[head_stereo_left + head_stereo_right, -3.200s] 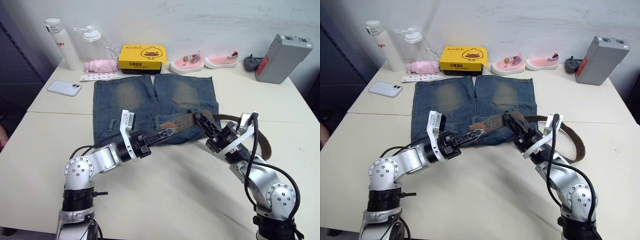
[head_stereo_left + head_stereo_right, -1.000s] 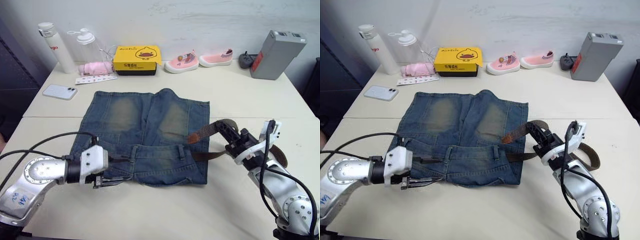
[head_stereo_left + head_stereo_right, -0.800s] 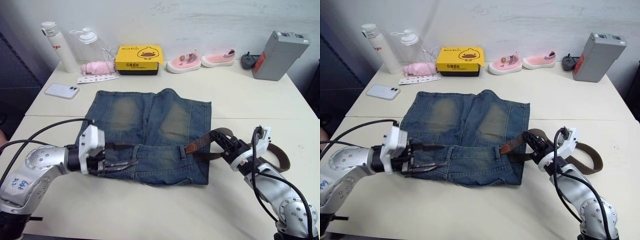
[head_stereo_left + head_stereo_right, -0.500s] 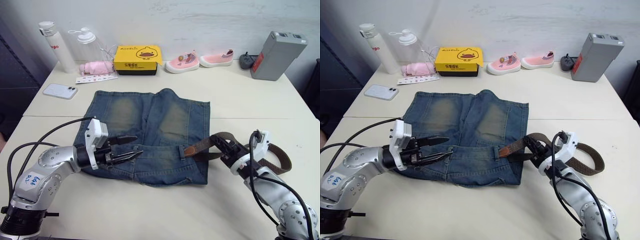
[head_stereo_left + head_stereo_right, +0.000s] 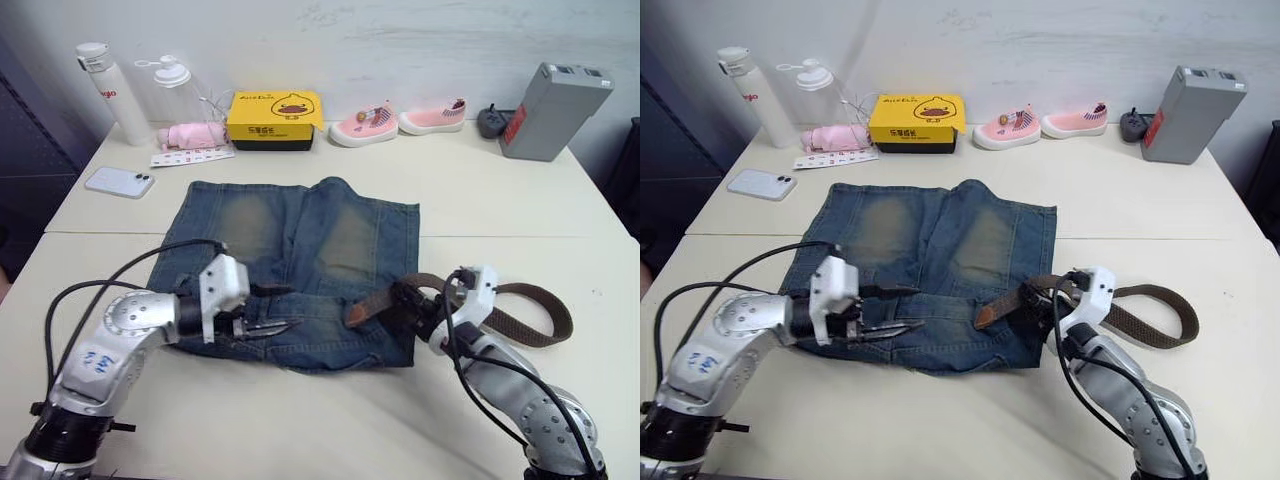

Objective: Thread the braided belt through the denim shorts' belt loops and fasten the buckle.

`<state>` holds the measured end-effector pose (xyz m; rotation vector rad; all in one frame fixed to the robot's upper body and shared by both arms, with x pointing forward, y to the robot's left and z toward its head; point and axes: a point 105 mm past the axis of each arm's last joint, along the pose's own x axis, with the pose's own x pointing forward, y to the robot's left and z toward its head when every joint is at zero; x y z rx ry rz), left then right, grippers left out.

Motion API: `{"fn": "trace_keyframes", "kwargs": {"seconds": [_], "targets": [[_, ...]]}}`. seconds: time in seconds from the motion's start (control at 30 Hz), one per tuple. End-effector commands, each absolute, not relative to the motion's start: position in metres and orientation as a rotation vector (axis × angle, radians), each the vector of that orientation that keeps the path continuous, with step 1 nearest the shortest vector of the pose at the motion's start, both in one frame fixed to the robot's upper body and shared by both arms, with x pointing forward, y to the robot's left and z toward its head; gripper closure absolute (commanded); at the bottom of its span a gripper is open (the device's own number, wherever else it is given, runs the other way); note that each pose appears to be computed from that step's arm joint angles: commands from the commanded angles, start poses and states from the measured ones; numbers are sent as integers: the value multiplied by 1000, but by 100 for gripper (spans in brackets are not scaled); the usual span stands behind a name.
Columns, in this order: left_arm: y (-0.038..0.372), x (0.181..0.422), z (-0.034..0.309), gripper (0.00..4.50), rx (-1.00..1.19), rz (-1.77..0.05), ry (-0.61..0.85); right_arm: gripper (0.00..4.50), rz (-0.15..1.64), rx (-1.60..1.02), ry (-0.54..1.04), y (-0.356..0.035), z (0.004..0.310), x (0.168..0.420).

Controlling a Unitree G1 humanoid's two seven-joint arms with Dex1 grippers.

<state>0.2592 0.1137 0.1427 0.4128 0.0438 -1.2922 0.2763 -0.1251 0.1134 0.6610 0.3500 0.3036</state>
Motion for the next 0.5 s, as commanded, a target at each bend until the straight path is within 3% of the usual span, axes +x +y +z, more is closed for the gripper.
{"fn": "trace_keyframes", "kwargs": {"seconds": [0.03, 0.27, 0.5], "targets": [[104, 260, 144, 157, 472, -1335, -24, 450, 263, 640, 269, -132, 124, 285], [111, 268, 148, 157, 390, -1291, -18, 450, 324, 541, 10, -143, 171, 279], [110, 269, 152, 157, 345, -1276, -16, 450, 416, 335, -76, -124, 186, 260]]}}
